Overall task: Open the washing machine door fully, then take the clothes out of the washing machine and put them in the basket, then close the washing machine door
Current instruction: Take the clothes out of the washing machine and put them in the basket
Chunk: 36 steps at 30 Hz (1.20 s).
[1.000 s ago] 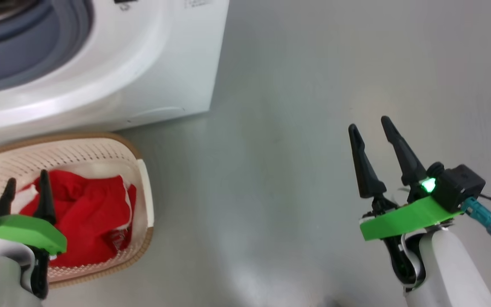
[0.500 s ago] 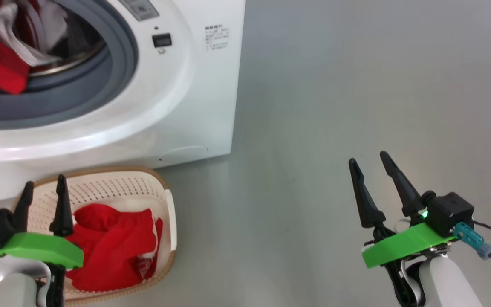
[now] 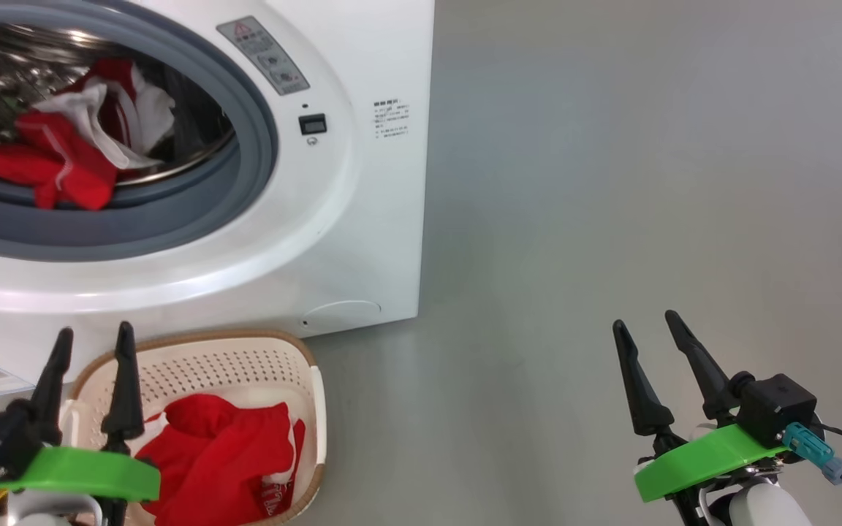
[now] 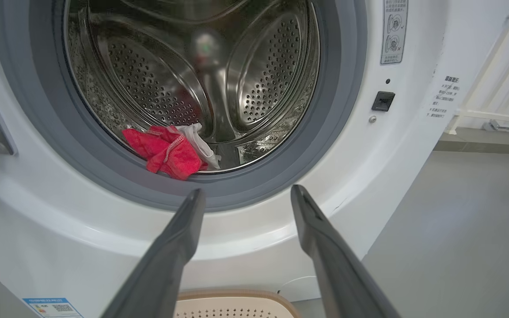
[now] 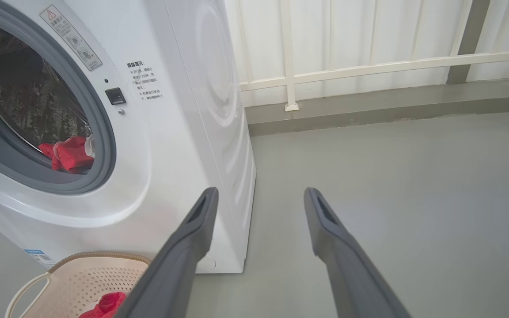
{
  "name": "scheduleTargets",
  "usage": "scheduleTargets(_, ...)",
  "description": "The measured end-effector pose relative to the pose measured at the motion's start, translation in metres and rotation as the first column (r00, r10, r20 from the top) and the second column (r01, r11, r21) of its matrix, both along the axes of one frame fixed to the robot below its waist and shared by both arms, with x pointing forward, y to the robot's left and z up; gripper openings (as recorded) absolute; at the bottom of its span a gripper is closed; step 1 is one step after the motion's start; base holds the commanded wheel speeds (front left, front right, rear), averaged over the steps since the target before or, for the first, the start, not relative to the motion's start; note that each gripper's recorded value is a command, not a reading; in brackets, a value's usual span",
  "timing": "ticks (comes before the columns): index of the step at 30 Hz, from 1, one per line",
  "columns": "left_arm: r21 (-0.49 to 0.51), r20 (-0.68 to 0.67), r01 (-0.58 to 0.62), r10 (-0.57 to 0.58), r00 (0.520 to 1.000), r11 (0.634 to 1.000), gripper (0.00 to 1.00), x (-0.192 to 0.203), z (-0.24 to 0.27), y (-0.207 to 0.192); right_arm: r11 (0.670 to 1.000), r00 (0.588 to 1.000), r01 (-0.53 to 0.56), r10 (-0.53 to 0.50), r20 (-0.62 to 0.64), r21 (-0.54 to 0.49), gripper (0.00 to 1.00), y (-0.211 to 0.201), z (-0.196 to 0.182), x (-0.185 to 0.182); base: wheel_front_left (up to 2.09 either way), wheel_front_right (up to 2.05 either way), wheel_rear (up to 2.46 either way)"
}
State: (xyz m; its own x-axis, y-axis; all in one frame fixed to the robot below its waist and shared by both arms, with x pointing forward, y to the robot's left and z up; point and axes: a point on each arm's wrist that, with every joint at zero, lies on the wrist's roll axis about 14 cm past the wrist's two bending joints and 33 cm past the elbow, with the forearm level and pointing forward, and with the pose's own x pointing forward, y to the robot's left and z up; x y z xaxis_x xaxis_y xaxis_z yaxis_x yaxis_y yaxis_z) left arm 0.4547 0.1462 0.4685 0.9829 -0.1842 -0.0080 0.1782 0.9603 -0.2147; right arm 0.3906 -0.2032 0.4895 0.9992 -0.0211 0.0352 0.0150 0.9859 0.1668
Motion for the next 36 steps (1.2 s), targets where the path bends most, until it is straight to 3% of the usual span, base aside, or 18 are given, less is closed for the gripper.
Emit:
scheduleTargets(18, 0.03, 0.059, -0.059, 0.057, 0.997, 0.998, 1.0, -0.044, 0.021, 0.025, 1.0, 1.0, 0.018, -0.018, 0.011, -0.002, 1.0, -0.007, 0.005, -0.019, 0.0, 0.0, 0.0)
scheduleTargets(36, 0.016, 0.05, -0.072, 0.071, 0.996, 0.997, 1.0, -0.049, 0.018, 0.025, 0.999, 0.999, 0.034, -0.034, -0.003, 0.0, 1.0, -0.011, 0.0, -0.023, 0.0, 0.0, 0.0)
